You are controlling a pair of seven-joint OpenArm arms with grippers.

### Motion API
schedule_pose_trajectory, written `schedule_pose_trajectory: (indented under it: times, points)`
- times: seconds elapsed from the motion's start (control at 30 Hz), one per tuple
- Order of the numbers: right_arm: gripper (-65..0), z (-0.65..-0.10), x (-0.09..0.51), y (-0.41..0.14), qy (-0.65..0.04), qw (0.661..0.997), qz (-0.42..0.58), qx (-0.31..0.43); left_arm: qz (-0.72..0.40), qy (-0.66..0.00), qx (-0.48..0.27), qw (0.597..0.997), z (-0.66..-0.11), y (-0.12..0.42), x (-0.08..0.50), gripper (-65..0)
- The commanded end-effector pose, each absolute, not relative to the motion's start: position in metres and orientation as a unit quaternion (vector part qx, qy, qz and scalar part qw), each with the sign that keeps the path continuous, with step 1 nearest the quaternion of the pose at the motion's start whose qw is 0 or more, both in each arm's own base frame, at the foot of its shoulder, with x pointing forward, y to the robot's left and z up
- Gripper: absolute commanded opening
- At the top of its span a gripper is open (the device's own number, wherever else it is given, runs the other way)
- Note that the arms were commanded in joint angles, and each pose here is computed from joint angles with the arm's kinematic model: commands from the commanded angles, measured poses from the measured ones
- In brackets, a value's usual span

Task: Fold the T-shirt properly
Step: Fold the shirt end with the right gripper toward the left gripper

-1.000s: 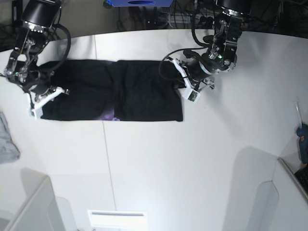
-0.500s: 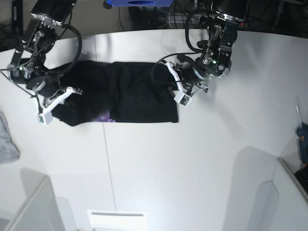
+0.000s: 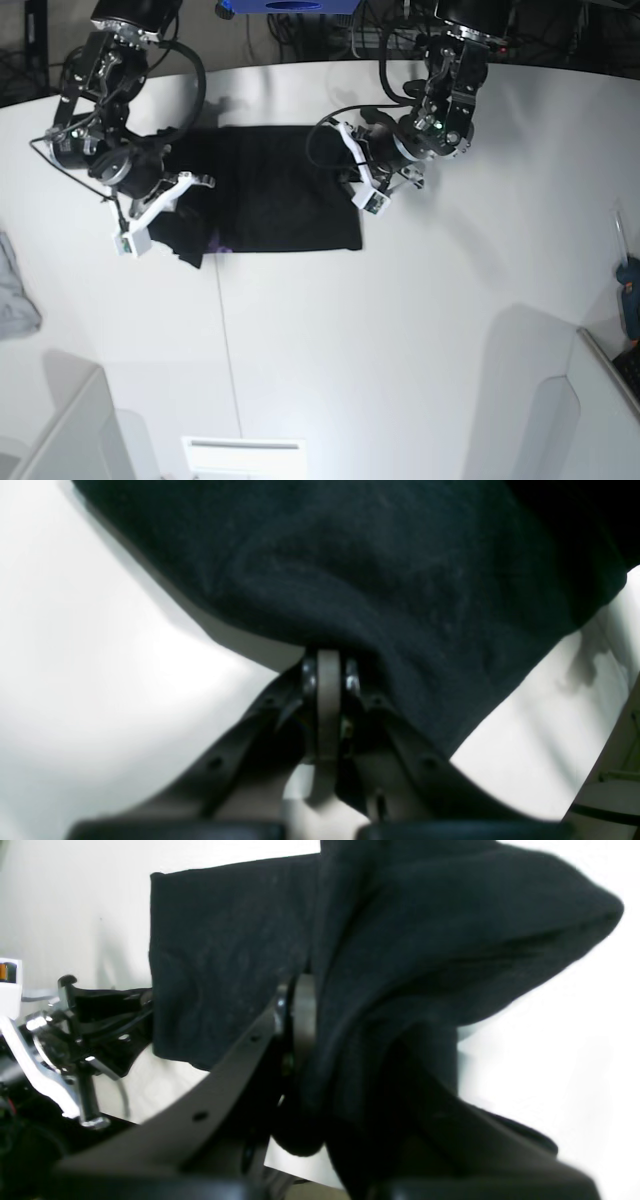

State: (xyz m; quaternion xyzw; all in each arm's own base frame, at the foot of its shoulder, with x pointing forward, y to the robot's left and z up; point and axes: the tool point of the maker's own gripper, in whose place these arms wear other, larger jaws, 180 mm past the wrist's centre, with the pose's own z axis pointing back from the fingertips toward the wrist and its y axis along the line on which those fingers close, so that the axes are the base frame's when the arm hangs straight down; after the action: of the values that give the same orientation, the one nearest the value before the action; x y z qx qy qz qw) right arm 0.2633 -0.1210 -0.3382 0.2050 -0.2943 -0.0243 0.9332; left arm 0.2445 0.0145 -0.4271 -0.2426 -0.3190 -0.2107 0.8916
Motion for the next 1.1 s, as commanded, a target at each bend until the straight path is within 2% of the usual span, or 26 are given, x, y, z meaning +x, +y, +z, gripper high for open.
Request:
schedule_pose_trajectory:
  times: [0.0, 0.33, 0.53, 0.97, 1.07]
  points:
    - [-65.0, -0.325, 0.271, -0.118, -0.319, 0.923, -0.017, 0.213, -0.211, -0.34, -0.254, 0.881, -0.415, 0.009, 0.251, -65.0]
    - [-65.0, -0.329, 0.264, -0.098, -0.314, 0.919, -0.007, 0.239, -0.211, -0.339, -0.254, 0.881, -0.415, 0.009, 0.25, -65.0]
    - [-65.0, -0.313, 0.26, -0.075, -0.319, 0.89, -0.02, 0.324, -0.211, -0.339, -0.254, 0.881, -0.415, 0.009, 0.25, -65.0]
    - [-65.0, -0.319, 0.264, -0.065, -0.308, 0.883, -0.066, 0.349, -0.211, -0.338, -0.254, 0.881, -0.416, 0.009, 0.25, -65.0]
    - [-65.0, -0.315, 0.267, -0.048, -0.315, 0.876, -0.048, 0.362, -0.211, -0.338, -0.254, 0.881, -0.416, 0.009, 0.25, -65.0]
